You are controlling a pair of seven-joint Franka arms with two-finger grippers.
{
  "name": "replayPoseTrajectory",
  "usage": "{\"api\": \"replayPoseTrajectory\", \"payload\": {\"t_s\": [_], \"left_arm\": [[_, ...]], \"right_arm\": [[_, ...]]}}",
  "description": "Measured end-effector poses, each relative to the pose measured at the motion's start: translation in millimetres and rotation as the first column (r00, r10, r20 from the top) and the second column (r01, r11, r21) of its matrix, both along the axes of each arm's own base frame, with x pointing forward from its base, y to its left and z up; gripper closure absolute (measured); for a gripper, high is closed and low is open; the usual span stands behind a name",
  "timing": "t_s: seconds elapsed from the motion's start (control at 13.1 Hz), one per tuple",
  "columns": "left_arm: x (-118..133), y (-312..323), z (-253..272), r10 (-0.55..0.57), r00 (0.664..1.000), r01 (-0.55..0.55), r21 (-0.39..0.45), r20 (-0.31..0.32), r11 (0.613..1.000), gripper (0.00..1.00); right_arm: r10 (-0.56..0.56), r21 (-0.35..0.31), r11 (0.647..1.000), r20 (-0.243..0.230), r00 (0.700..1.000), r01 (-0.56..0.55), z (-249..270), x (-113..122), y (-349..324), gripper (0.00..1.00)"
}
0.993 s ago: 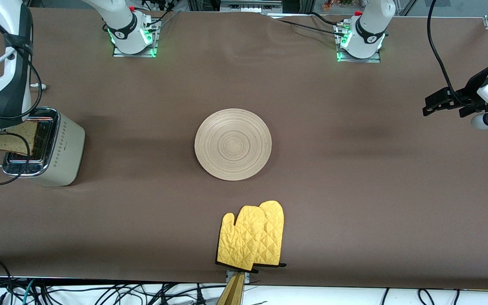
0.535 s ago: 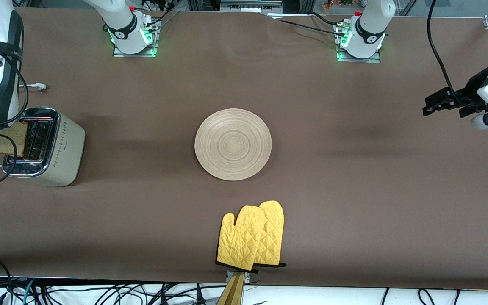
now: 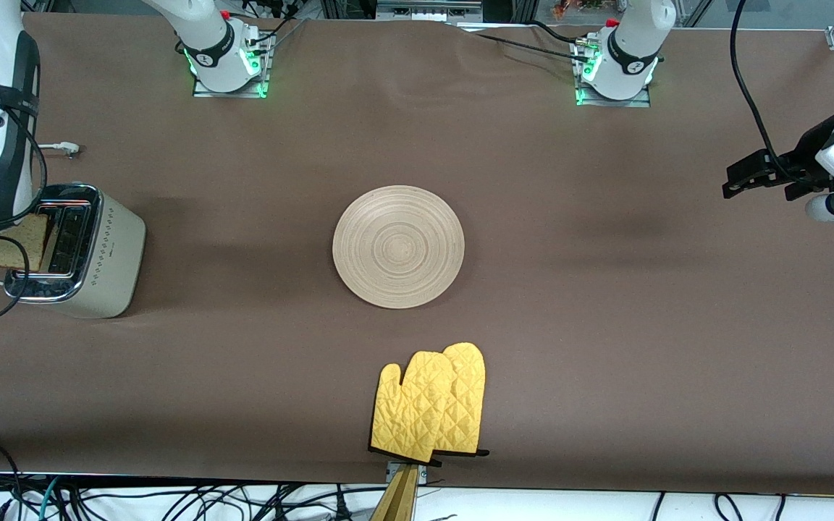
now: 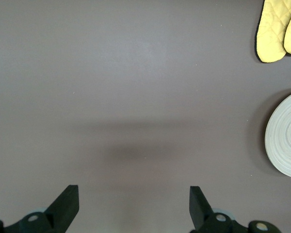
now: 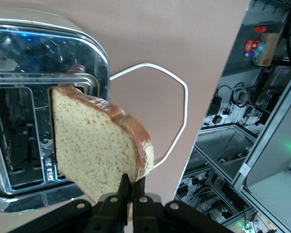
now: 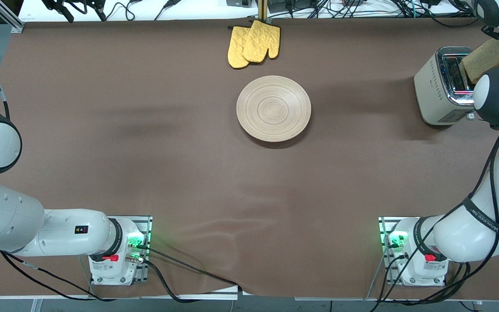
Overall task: Move plate and put bread in toaster
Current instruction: 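Lower the bread into a toaster slot with the right gripper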
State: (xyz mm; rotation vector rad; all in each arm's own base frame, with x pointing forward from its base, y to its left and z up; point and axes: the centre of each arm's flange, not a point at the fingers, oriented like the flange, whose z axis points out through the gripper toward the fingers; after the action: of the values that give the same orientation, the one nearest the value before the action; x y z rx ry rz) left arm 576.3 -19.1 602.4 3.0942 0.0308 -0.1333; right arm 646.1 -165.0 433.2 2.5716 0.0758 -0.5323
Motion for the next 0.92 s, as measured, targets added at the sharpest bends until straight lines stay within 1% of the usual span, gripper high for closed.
{"api": "replayPoseTrajectory", "payload": {"t_s": [0.31,0.61,0.76,0.92], "left_arm": [[0,0,0,0.000,1.000,0.000,0.000,0.000,1.000,0.00],[0,0,0,0.000,1.000,0.000,0.000,0.000,1.000,0.00],[0,0,0,0.000,1.000,0.000,0.000,0.000,1.000,0.00],[0,0,0,0.000,1.000,0.000,0.000,0.000,1.000,0.00]], "right_arm": [[0.009,0.018,1.000,0.005,1.000,-0.009,-16,6,5,0.95],[0.002,0.036,0.999,0.007,1.000,-0.003,-21,8,8,0.95],[-0.017,0.088,0.996,0.024,1.000,0.015,-27,9,17,0.95],[-0.036,0.133,0.991,0.023,0.999,0.033,-38,11,25,0.95]]}}
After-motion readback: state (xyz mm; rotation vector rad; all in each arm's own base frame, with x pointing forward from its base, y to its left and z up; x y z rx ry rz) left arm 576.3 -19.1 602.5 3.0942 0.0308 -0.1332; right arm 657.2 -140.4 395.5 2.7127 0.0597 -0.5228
